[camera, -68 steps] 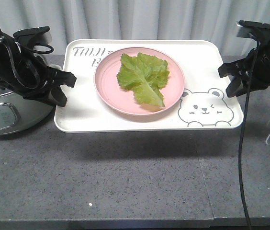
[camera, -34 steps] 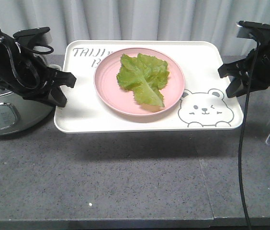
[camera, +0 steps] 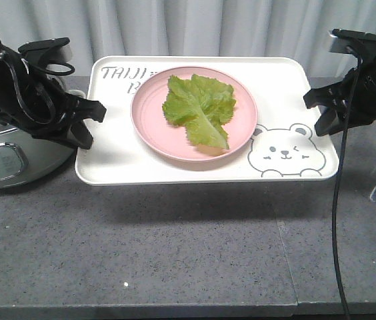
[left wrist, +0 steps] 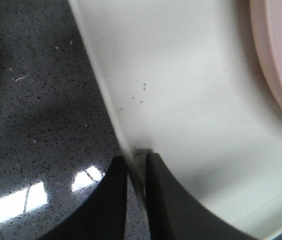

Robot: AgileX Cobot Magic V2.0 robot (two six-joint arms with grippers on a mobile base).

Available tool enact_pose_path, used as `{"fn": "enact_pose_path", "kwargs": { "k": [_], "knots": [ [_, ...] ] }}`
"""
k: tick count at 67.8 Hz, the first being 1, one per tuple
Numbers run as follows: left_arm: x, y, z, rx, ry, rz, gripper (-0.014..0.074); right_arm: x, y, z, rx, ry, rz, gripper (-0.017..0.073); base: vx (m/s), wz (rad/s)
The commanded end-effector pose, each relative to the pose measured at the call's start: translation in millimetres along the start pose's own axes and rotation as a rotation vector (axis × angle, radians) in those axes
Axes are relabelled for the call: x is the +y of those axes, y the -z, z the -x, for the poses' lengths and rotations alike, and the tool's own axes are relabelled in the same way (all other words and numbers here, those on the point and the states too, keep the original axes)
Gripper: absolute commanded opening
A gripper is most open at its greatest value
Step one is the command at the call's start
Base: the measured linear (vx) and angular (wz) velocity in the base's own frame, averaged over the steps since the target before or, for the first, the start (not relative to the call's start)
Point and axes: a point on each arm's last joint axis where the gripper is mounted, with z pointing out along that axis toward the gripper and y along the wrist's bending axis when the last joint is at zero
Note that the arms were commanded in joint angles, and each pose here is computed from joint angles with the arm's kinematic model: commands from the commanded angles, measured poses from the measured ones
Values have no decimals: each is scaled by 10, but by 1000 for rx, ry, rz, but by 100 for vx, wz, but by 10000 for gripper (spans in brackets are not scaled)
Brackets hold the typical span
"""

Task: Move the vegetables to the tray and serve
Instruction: 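Hold the tray level while the base turns away from the counter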

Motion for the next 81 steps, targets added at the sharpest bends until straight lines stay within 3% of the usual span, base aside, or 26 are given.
{"fn": "enact_pose_path", "kwargs": {
  "k": [1, 81],
  "knots": [
    [-390, 284, 40, -128, -25, -214, -7, 353, 307, 77, -138, 23, 175, -6, 0, 0],
    [-390, 284, 40, -128, -25, -214, -6, 354, 306, 74, -135, 23, 176, -6, -2, -10]
  ]
}}
